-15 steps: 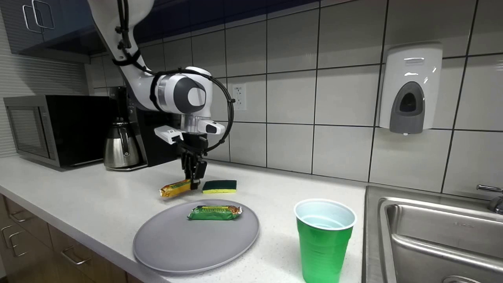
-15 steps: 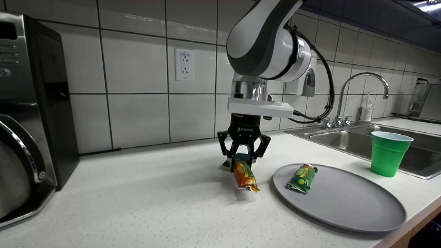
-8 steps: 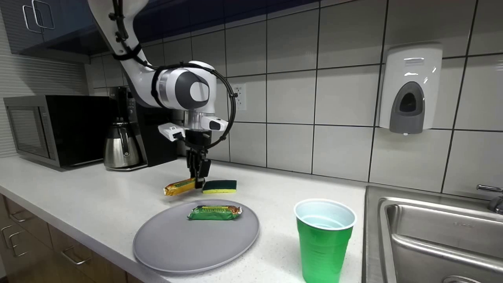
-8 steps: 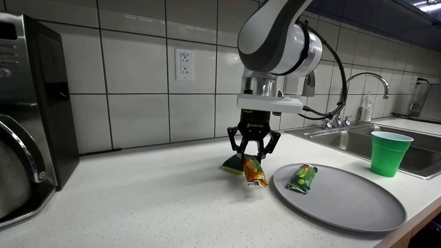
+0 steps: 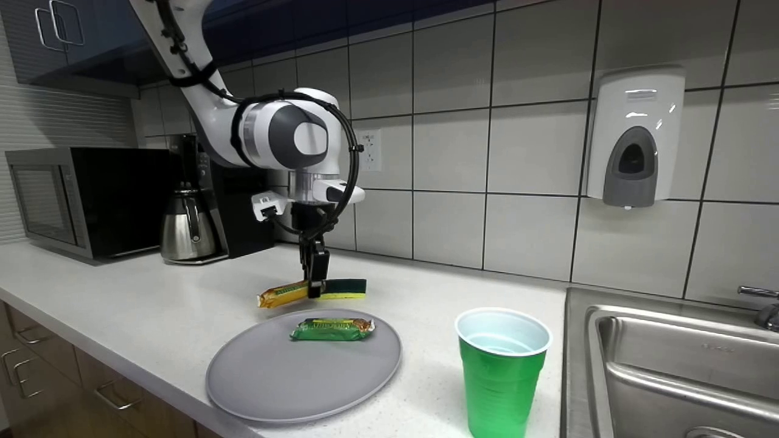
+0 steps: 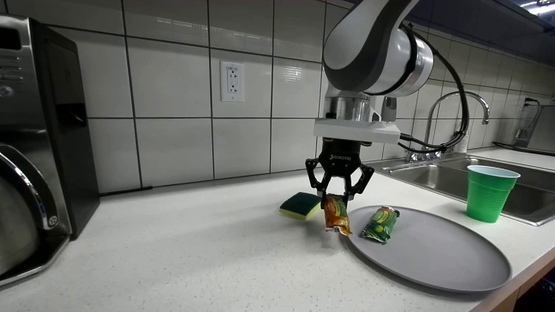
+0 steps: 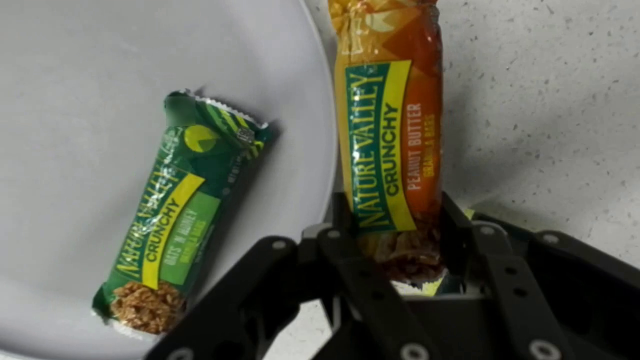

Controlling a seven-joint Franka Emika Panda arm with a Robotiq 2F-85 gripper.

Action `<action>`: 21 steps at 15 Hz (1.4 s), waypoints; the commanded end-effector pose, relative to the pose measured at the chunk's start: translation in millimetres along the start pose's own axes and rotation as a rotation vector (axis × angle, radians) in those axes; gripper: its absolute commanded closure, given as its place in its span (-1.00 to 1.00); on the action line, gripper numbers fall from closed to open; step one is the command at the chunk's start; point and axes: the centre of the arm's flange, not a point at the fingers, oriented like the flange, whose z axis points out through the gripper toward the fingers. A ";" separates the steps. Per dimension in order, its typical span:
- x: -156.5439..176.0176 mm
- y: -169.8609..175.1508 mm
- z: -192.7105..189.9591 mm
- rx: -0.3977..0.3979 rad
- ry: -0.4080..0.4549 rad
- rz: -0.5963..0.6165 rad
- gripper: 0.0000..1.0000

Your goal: Put the cup off of the tray and put the candy bars on it

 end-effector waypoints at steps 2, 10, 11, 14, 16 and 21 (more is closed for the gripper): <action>-20.6 32.2 -18.3 0.007 0.041 0.130 0.64; -32.3 92.5 -21.9 -0.033 0.059 0.365 0.64; -32.8 100.3 -22.7 -0.041 0.059 0.389 0.64; -36.1 120.5 -24.1 -0.066 0.064 0.448 0.64; -39.2 133.6 -24.2 -0.082 0.063 0.487 0.64; -40.3 165.0 -16.5 -0.083 0.066 0.583 0.64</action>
